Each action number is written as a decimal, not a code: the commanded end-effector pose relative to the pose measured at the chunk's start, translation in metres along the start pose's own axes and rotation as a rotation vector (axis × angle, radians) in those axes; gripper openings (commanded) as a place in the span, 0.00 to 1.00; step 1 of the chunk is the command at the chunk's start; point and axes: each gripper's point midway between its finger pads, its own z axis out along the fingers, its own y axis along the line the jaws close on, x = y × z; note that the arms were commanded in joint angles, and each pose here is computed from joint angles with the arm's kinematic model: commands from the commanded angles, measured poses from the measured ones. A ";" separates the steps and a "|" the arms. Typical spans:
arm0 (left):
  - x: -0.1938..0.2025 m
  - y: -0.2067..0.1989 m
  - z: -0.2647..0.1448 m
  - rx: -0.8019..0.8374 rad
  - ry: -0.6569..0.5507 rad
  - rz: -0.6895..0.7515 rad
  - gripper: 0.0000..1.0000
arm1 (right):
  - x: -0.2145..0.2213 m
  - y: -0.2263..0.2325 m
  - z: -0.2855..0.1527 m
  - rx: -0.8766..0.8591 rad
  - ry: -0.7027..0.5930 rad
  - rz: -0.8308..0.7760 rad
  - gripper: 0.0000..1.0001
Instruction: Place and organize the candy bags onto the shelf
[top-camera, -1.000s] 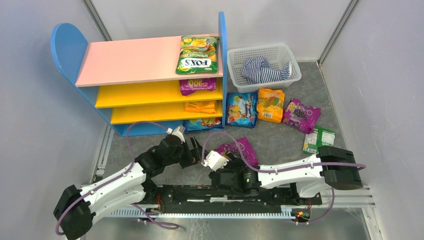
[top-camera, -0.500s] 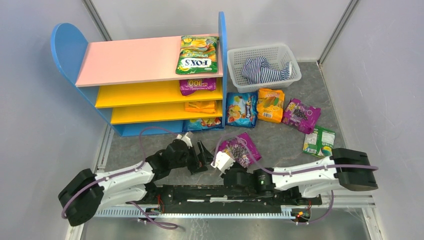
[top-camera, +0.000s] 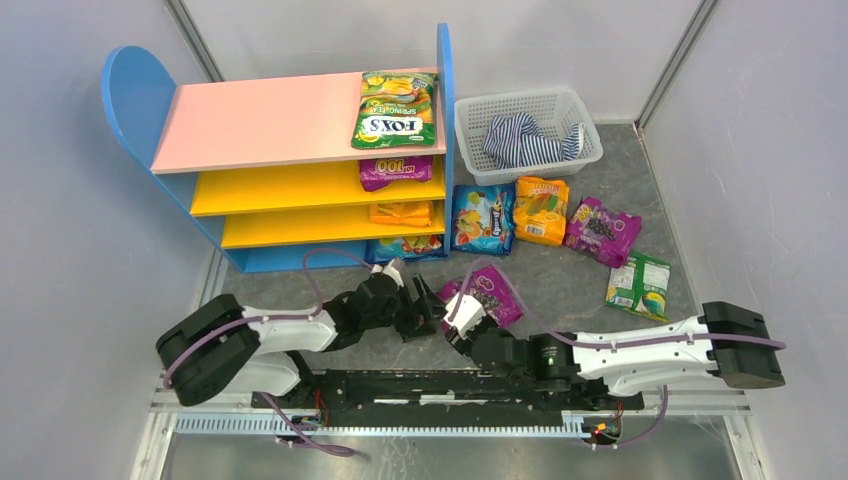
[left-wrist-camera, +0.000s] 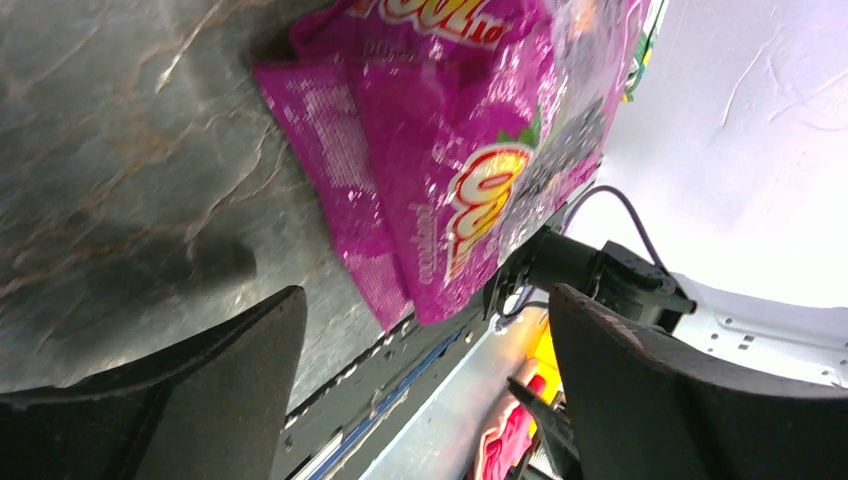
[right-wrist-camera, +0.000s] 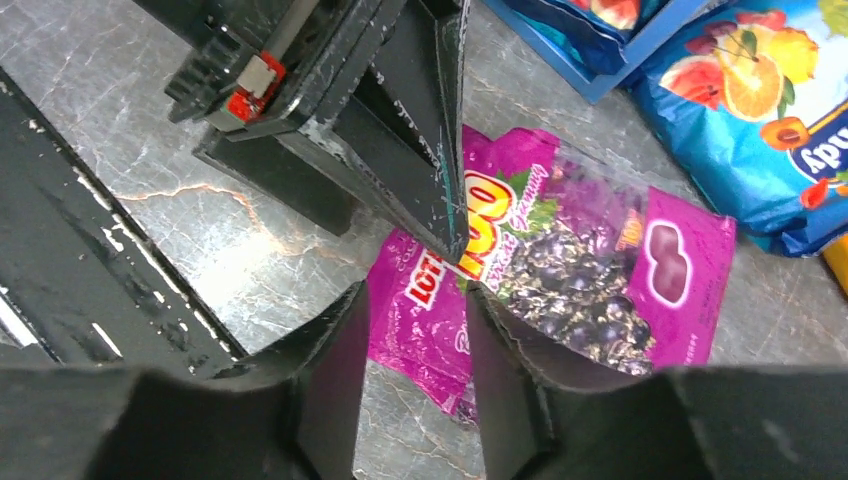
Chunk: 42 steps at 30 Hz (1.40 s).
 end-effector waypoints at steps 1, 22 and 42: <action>-0.009 -0.032 0.020 0.080 -0.006 -0.026 0.88 | 0.001 -0.021 -0.008 0.080 -0.005 0.037 0.56; -0.068 -0.026 -0.001 0.068 -0.215 0.421 0.96 | 0.010 -0.032 -0.016 0.048 -0.004 0.097 0.98; -0.054 -0.023 0.036 0.123 -0.085 0.451 0.32 | 0.010 -0.039 -0.019 0.049 0.026 -0.026 0.98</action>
